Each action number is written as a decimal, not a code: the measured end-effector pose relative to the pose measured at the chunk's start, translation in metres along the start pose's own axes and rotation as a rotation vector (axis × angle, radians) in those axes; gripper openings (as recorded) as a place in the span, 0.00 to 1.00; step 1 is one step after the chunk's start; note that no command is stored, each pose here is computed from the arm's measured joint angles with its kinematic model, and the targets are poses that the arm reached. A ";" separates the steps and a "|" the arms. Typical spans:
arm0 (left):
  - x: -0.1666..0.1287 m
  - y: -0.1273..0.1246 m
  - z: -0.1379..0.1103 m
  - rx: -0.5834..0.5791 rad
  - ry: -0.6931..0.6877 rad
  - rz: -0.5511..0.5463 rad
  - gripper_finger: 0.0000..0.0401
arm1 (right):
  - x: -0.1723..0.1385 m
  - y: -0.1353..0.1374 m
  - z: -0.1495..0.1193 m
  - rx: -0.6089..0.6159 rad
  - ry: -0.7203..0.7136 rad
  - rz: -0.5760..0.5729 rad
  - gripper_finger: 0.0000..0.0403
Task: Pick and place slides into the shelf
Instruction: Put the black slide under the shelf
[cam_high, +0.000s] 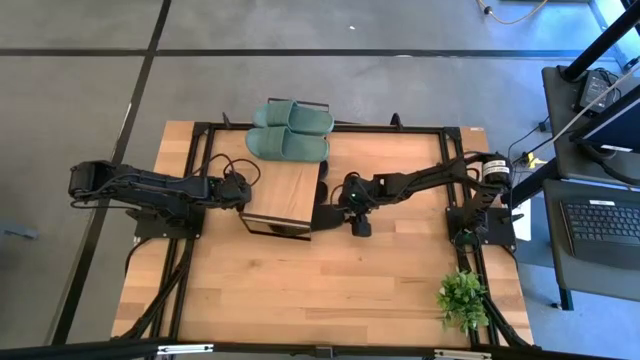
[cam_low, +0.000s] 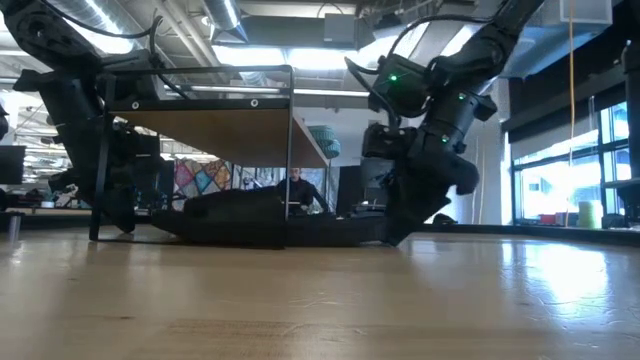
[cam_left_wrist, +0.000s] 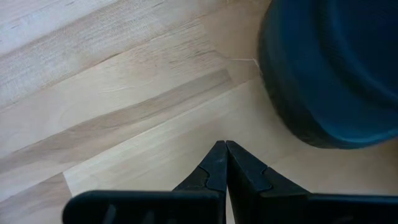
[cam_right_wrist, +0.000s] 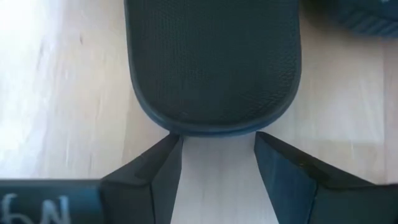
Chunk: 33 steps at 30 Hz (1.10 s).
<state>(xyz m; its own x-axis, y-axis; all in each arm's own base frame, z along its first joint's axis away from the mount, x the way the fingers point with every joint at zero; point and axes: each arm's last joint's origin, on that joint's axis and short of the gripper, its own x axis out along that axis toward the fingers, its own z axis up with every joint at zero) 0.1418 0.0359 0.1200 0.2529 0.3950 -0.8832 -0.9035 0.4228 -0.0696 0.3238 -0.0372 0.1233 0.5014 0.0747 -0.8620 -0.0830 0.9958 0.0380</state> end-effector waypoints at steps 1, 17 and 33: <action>0.000 0.000 0.000 0.000 0.000 0.000 0.00 | 0.000 0.000 0.002 -0.003 -0.005 0.003 0.50; 0.000 0.000 0.000 0.001 -0.005 0.004 0.00 | 0.017 0.005 0.023 -0.055 -0.046 0.081 0.50; 0.000 0.000 0.000 0.000 -0.001 0.001 0.00 | 0.016 0.016 0.036 -0.094 -0.120 0.090 0.50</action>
<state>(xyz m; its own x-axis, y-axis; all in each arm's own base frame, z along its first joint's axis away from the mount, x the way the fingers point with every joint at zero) 0.1418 0.0360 0.1200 0.2525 0.3964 -0.8827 -0.9037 0.4227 -0.0687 0.3614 -0.0178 0.1288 0.5871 0.1751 -0.7904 -0.2102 0.9758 0.0600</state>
